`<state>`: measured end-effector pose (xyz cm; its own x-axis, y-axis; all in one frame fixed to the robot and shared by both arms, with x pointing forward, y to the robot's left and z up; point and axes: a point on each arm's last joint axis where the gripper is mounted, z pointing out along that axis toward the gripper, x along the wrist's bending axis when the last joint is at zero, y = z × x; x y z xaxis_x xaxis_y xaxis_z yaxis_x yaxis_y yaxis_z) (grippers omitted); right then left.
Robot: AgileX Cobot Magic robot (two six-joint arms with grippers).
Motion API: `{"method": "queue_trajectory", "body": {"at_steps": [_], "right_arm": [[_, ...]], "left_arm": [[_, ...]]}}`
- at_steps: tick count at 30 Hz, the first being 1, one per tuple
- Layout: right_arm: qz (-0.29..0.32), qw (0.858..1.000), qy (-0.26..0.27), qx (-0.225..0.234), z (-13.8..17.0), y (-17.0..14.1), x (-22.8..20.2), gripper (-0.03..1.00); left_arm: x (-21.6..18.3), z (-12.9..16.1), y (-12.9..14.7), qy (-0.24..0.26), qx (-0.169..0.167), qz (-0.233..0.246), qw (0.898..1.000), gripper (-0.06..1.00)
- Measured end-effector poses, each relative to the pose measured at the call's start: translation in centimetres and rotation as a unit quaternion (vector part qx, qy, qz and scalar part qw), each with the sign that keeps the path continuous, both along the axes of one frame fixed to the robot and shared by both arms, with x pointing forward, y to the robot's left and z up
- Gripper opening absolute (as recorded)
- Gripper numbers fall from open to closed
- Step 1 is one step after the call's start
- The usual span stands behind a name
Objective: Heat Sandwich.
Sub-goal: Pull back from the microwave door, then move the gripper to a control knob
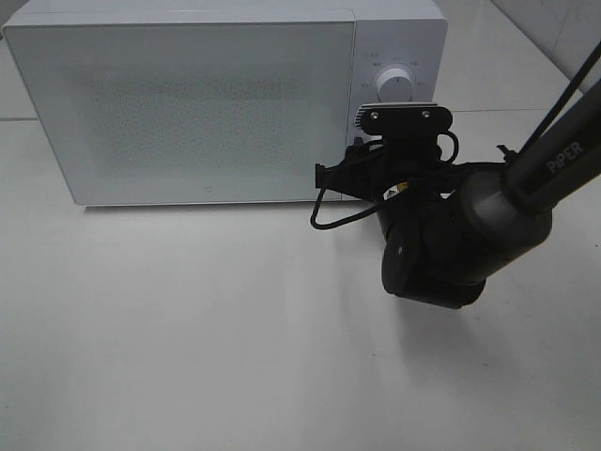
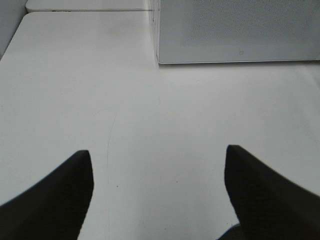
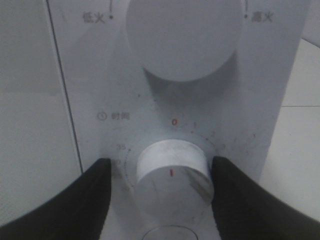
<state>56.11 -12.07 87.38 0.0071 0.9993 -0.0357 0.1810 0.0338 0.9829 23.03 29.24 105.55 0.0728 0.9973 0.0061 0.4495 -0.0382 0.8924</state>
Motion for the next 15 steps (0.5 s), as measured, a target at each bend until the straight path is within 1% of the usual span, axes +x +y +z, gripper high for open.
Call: {"method": "queue_trajectory", "body": {"at_steps": [5,6,7,15], "right_arm": [[-0.004,1.000,0.001,0.001,-0.01,-0.12,0.03,0.53],[-0.010,1.000,0.001,0.002,-0.02,-0.21,0.03,0.46],[-0.011,1.000,0.001,0.003,-0.02,-0.25,0.05,0.44],[-0.013,1.000,0.000,0.010,0.00,-0.25,0.07,0.44]], "left_arm": [[0.00,0.00,0.00,0.000,0.000,0.000,1.000,0.69],[0.00,0.00,0.00,0.000,0.000,0.000,1.000,0.69],[0.00,0.00,0.00,0.000,0.000,0.000,1.000,0.69],[0.00,0.00,0.00,0.000,0.000,0.000,1.000,0.69]]}}
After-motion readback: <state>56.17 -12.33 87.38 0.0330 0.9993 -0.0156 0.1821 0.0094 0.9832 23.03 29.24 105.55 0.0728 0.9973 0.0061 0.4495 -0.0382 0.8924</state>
